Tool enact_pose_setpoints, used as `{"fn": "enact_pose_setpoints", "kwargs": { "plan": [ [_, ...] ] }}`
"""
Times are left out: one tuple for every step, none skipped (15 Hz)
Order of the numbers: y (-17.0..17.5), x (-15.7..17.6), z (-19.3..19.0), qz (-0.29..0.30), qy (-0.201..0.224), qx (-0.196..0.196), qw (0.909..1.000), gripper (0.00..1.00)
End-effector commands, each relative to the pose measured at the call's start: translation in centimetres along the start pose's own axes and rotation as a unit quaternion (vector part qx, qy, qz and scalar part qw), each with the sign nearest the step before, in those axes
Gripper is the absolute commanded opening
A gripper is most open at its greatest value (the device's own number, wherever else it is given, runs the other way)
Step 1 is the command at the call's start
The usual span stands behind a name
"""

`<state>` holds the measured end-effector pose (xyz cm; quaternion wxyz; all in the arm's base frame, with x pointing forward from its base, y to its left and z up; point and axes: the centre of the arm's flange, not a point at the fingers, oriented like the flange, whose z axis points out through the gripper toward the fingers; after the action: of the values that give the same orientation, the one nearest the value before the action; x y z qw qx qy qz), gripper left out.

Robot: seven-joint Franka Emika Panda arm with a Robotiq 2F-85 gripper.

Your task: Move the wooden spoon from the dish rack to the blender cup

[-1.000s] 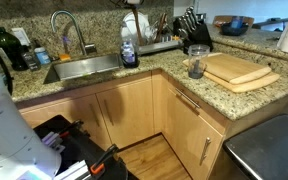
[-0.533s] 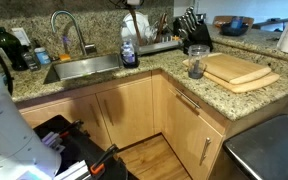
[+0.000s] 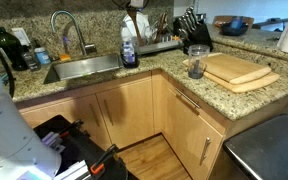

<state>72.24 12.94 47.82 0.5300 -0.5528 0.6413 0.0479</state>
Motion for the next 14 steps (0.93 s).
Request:
{"fn": "enact_pose_setpoints", "kwargs": {
  "plan": [
    [-0.79,0.62,-0.5,0.024,0.01,-0.007,0.9996,0.0],
    [-0.99,0.72,-0.59,0.031,0.01,-0.009,0.9994,0.01],
    [-1.12,0.75,-0.66,0.036,0.011,-0.01,0.9992,0.01],
    [-1.23,0.76,-0.74,0.041,0.012,-0.01,0.999,0.3],
    [-0.55,0.43,-0.49,0.033,0.007,0.0,0.9994,0.06],
    [-0.62,0.52,-0.55,0.035,0.009,0.0,0.9994,0.37],
    [-0.61,0.52,-0.55,0.032,0.009,0.0,0.9995,0.42],
    [-0.62,0.49,-0.5,0.03,0.01,0.001,0.9995,0.52],
    [-0.56,0.45,-0.49,0.035,0.009,-0.001,0.9994,0.34],
    [-0.53,0.41,-0.46,0.035,0.008,-0.001,0.9994,0.42],
    [-0.52,0.4,-0.45,0.035,0.008,-0.001,0.9994,0.48],
    [-0.52,0.4,-0.45,0.035,0.008,-0.001,0.9994,0.52],
    [-0.63,0.33,-0.52,0.043,0.002,-0.01,0.999,0.77],
    [-0.77,0.22,-0.48,0.049,0.0,-0.02,0.9986,0.79]
  ]
}}
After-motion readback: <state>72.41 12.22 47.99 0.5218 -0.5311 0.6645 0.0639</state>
